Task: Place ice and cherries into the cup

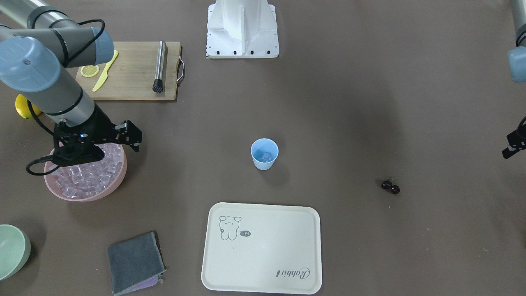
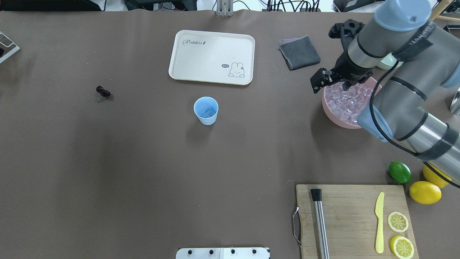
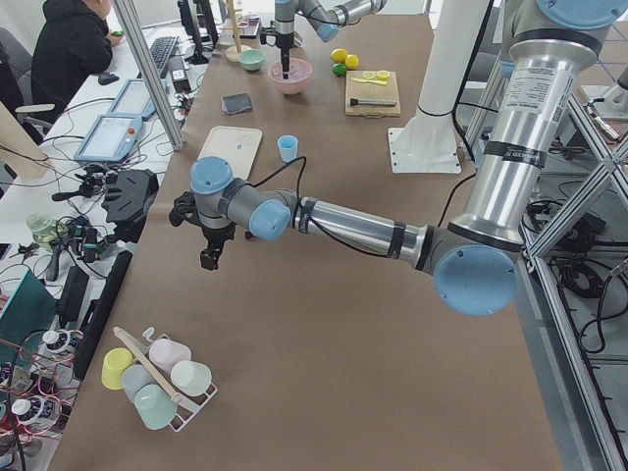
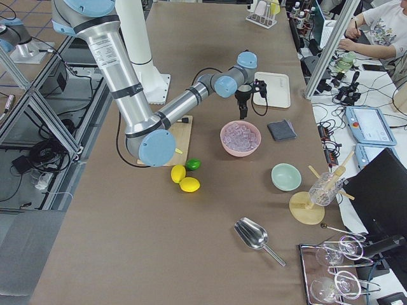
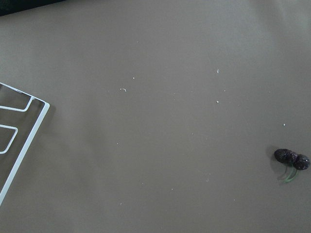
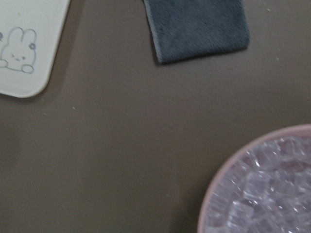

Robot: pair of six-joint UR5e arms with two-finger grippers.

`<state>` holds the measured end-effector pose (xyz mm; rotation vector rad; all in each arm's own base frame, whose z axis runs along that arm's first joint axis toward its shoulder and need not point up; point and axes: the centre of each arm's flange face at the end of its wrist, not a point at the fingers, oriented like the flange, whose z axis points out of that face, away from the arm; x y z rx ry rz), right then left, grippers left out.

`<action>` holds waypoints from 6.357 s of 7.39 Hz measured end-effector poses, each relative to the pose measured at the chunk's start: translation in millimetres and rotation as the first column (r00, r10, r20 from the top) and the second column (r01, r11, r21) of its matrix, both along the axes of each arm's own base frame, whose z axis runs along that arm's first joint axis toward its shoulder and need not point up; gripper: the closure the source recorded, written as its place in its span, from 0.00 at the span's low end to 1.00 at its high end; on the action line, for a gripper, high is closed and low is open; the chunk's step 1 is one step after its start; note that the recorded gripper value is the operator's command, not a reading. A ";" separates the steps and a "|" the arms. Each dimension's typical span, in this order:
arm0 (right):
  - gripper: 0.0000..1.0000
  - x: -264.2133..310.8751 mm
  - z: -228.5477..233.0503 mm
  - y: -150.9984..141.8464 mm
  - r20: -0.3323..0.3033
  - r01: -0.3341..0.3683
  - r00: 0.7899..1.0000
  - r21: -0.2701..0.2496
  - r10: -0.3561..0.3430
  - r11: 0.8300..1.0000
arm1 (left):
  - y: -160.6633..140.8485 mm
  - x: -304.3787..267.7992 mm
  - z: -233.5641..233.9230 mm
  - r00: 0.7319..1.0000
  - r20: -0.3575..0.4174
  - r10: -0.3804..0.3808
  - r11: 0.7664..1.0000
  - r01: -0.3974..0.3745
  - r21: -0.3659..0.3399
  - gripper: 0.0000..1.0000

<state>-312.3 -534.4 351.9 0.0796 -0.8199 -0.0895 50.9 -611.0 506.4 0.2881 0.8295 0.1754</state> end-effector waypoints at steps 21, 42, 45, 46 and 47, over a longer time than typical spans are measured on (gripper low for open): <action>0.37 -3.1 86.2 21.9 -0.125 0.033 0.992 -0.009 -0.034 0.999 | 16.5 -3.2 -9.7 1.000 -0.007 -0.007 1.000 0.007 0.019 0.02; 1.00 -152.5 -232.5 -6.6 -0.029 -0.131 0.991 -0.085 0.129 0.988 | 22.7 -2.1 -13.2 1.000 -0.010 -0.004 1.000 0.004 0.026 0.02; 1.00 -248.8 -269.1 19.7 -0.003 -0.225 0.974 -0.101 0.226 0.969 | 14.8 21.3 -28.6 0.999 -0.014 0.034 0.998 -0.033 0.052 0.02; 1.00 -257.5 -270.7 23.7 0.007 -0.233 0.972 -0.098 0.234 0.968 | 13.9 32.5 -31.0 0.999 -0.014 0.051 0.997 -0.051 0.056 0.02; 1.00 -260.8 -271.6 25.2 0.018 -0.235 0.971 -0.094 0.237 0.967 | 14.4 41.9 -31.7 0.998 -0.011 0.065 0.996 -0.065 0.057 0.02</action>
